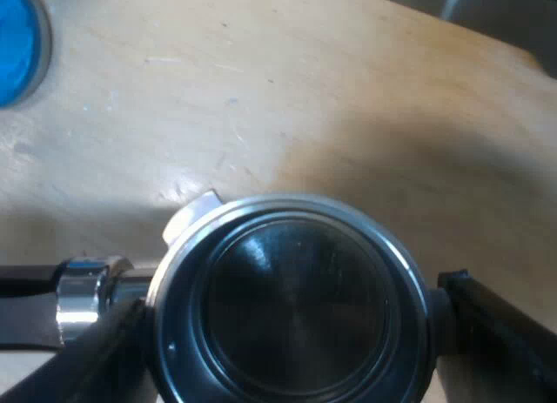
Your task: Put the handle in the coffee machine
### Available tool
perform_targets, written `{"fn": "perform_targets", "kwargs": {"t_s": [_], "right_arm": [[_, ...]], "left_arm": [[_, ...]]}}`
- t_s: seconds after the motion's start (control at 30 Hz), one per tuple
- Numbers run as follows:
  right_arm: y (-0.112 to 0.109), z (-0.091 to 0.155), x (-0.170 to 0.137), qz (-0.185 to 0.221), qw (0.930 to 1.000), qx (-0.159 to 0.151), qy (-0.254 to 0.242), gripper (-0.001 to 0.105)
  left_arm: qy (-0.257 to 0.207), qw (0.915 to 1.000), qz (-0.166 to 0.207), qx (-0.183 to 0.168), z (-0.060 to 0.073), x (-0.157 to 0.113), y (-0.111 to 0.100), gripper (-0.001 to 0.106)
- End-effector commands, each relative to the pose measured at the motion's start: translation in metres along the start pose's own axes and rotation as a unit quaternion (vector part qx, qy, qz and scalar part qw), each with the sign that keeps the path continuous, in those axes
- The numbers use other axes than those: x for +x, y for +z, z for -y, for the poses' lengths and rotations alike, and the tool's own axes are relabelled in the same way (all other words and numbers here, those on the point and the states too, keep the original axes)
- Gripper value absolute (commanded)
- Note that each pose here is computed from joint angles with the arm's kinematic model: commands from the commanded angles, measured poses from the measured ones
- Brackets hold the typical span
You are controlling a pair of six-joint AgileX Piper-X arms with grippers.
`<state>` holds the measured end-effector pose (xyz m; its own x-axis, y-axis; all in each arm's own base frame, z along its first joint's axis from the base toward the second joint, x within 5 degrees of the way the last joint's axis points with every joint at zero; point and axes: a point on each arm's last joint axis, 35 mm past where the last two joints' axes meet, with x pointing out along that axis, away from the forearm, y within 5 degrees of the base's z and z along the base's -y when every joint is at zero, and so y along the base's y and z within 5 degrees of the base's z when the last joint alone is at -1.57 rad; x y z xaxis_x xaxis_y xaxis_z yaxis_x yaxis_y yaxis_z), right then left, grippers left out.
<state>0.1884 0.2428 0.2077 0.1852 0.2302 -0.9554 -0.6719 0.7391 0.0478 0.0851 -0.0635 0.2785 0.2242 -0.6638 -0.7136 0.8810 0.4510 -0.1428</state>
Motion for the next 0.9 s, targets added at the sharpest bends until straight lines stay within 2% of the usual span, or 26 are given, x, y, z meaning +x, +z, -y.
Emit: {"fn": "perform_targets", "kwargs": {"t_s": [0.03, 0.2, 0.23, 0.33, 0.43, 0.73, 0.8, 0.9], "right_arm": [[-0.002, 0.000, -0.017, 0.008, 0.9999, 0.007, 0.004, 0.000], [-0.004, 0.001, -0.026, 0.013, 0.9997, 0.020, 0.005, 0.000], [-0.005, 0.001, -0.030, 0.017, 0.9994, 0.030, 0.006, 0.000], [-0.006, 0.001, -0.038, 0.027, 0.9988, 0.040, 0.009, 0.000], [-0.008, 0.001, -0.047, 0.035, 0.9984, 0.044, 0.011, 0.000], [-0.014, 0.002, -0.064, 0.047, 0.9962, 0.069, 0.024, 0.000], [-0.015, 0.002, -0.070, 0.053, 0.9955, 0.072, 0.032, 0.000], [-0.016, 0.002, -0.072, 0.057, 0.9939, 0.087, 0.036, 0.000]], "left_arm": [[-0.018, 0.9997, 0.017, 0.007, 0.002, -0.002, 0.003, 0.082], [-0.043, 0.9986, 0.028, 0.014, 0.004, -0.002, 0.004, 0.082], [-0.043, 0.9986, 0.028, 0.015, 0.004, -0.002, 0.004, 0.082], [-0.043, 0.9979, 0.029, 0.038, 0.004, -0.002, 0.004, 0.082], [-0.040, 0.9976, 0.031, 0.048, 0.004, -0.002, 0.004, 0.082], [-0.043, 0.9982, 0.015, 0.038, -0.006, 0.011, 0.010, 0.082], [-0.042, 0.9981, 0.018, 0.040, -0.013, 0.018, 0.016, 0.082], [-0.040, 0.9980, 0.022, 0.043, -0.014, 0.019, 0.017, 0.082]]}}
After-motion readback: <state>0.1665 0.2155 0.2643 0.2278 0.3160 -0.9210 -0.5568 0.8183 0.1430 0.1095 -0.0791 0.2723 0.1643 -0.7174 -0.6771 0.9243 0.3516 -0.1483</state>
